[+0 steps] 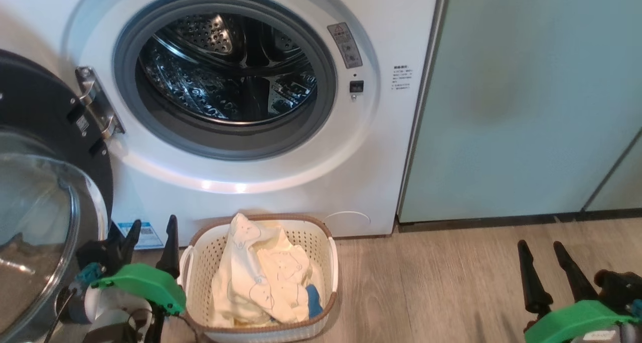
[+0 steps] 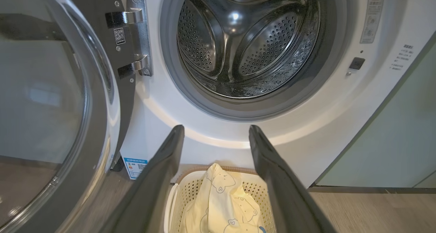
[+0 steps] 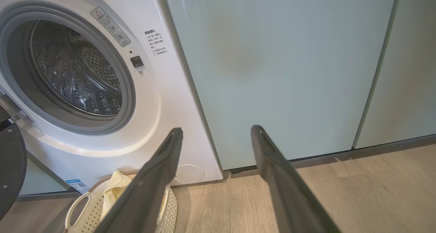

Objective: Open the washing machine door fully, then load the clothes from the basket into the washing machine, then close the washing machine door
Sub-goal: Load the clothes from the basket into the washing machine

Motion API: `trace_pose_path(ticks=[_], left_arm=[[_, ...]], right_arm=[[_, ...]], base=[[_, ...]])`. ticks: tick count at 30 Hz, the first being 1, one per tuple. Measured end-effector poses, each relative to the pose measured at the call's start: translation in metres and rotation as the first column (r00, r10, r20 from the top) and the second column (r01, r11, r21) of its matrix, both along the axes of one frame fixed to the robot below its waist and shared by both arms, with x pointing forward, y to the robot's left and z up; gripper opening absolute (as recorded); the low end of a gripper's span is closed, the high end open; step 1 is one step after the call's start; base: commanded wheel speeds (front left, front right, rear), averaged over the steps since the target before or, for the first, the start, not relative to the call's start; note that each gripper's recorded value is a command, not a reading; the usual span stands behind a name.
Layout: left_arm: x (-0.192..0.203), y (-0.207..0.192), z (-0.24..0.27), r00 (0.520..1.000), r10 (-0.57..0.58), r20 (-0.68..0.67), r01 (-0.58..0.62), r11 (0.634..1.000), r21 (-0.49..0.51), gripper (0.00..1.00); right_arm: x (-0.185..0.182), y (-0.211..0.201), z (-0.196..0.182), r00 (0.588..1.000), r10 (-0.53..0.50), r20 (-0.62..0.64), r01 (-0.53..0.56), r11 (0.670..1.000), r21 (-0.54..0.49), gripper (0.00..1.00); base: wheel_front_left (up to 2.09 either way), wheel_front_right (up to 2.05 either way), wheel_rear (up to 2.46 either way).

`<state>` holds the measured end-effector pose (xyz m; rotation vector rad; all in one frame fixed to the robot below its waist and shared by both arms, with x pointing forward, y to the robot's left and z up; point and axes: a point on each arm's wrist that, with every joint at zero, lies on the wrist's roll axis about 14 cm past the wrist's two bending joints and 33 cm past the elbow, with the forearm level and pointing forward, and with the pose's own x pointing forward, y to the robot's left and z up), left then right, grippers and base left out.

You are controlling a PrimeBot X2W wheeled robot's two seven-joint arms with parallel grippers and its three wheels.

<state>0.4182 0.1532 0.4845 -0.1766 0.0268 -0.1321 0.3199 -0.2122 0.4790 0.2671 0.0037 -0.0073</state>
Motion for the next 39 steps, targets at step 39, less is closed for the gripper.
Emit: trace_pose_path(ticks=[39], left_arm=[[-0.010,-0.043,-0.066,0.968,-0.114,-0.222,0.113,0.993,-0.018,1.00]], right_arm=[[-0.012,-0.006,-0.005,0.999,-0.026,-0.019,0.026,1.000,-0.001,1.00]], base=[[0.12,-0.12,0.00]])
